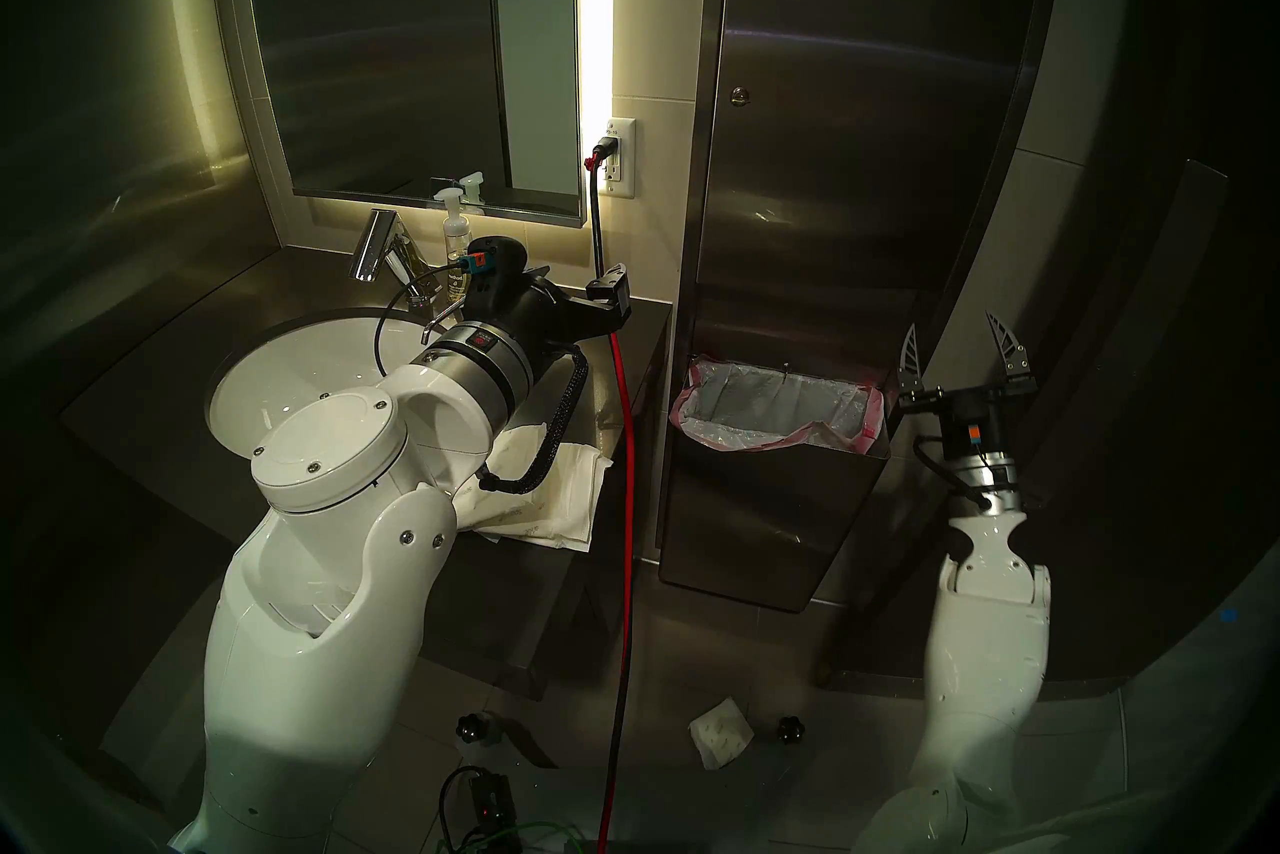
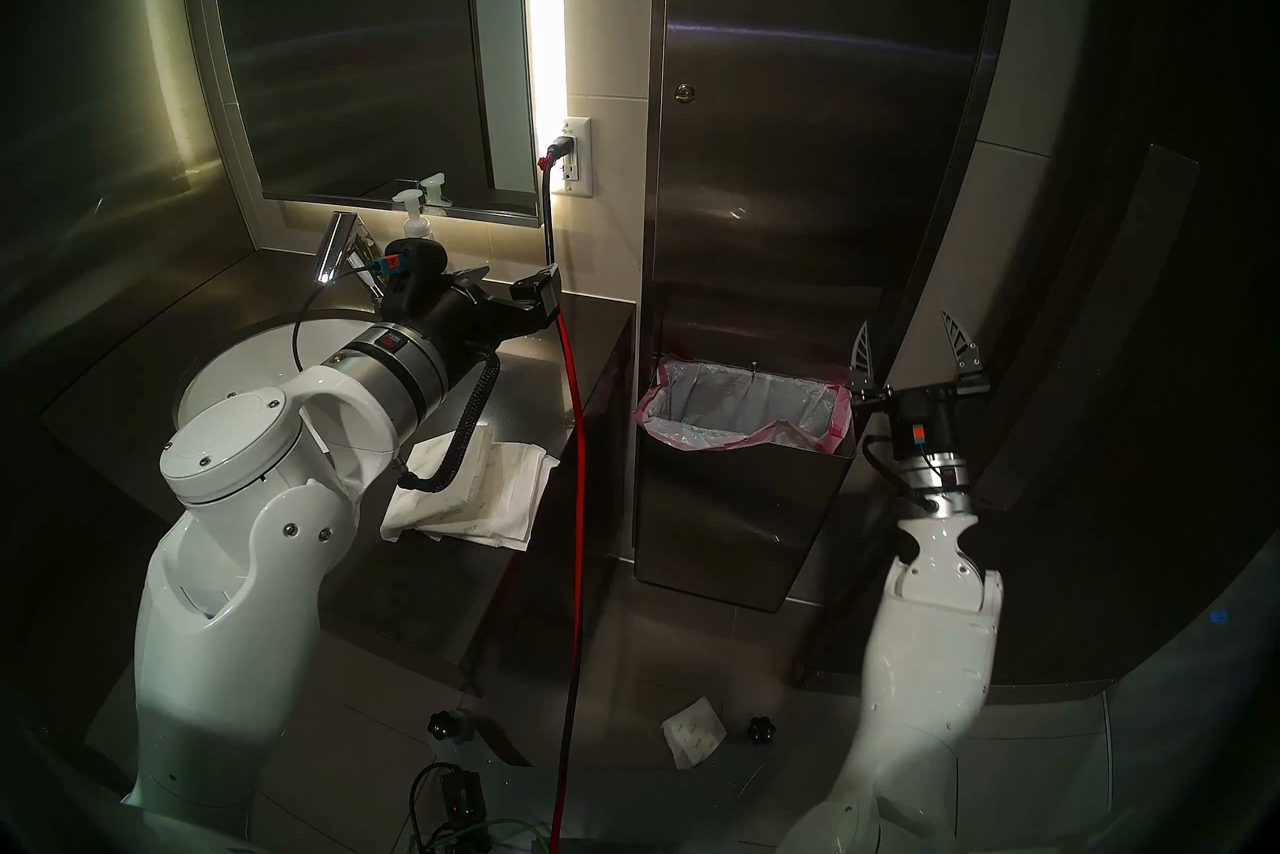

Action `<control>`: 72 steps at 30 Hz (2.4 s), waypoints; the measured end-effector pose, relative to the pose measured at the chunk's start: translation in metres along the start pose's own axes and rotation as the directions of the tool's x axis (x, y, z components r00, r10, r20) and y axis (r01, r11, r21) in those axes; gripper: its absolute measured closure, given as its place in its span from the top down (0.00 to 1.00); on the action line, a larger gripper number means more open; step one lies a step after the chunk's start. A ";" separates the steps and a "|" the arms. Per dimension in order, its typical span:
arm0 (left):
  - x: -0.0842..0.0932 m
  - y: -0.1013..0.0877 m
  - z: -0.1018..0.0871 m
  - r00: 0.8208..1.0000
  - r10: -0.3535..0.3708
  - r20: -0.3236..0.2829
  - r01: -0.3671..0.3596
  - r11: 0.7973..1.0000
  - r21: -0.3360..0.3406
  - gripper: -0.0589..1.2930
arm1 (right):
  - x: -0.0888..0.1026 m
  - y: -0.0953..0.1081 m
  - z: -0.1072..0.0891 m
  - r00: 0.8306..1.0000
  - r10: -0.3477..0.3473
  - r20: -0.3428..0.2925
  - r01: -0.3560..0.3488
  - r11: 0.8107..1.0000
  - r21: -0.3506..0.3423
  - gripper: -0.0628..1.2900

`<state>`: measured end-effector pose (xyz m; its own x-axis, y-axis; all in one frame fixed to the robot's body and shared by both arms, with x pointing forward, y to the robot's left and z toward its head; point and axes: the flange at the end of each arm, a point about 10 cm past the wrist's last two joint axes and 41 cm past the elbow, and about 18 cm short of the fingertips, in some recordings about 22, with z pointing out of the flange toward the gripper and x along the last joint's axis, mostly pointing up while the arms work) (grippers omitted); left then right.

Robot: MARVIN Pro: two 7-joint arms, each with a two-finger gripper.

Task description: Twist key and open towel dispenser

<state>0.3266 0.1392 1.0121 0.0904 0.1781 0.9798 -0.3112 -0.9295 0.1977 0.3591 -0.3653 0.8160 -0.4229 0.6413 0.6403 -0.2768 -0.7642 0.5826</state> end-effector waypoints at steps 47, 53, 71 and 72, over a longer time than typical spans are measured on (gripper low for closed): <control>0.009 -0.014 0.007 0.997 0.073 -0.011 -0.072 0.997 0.031 0.97 | 0.149 0.041 -0.049 0.864 0.434 -0.256 -0.440 0.897 0.039 0.97; 0.009 -0.014 0.021 0.992 0.125 0.009 -0.125 0.992 -0.004 0.97 | 0.154 0.047 -0.058 0.827 0.519 -0.218 -0.512 0.854 0.089 0.97; 0.011 0.009 0.069 0.982 0.189 -0.015 -0.189 0.969 -0.161 0.03 | 0.156 0.059 -0.069 0.778 0.608 -0.159 -0.584 0.793 0.176 0.97; 0.013 0.009 0.071 0.981 0.192 -0.019 -0.193 0.968 -0.162 0.03 | 0.157 0.060 -0.069 0.776 0.611 -0.157 -0.586 0.790 0.179 0.97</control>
<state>0.3921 0.1104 1.0244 0.0114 0.0019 0.9999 -0.4722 -0.8815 0.0071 0.2170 -0.3152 0.9164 -0.6329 0.0198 0.7740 0.1835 -0.9674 0.1748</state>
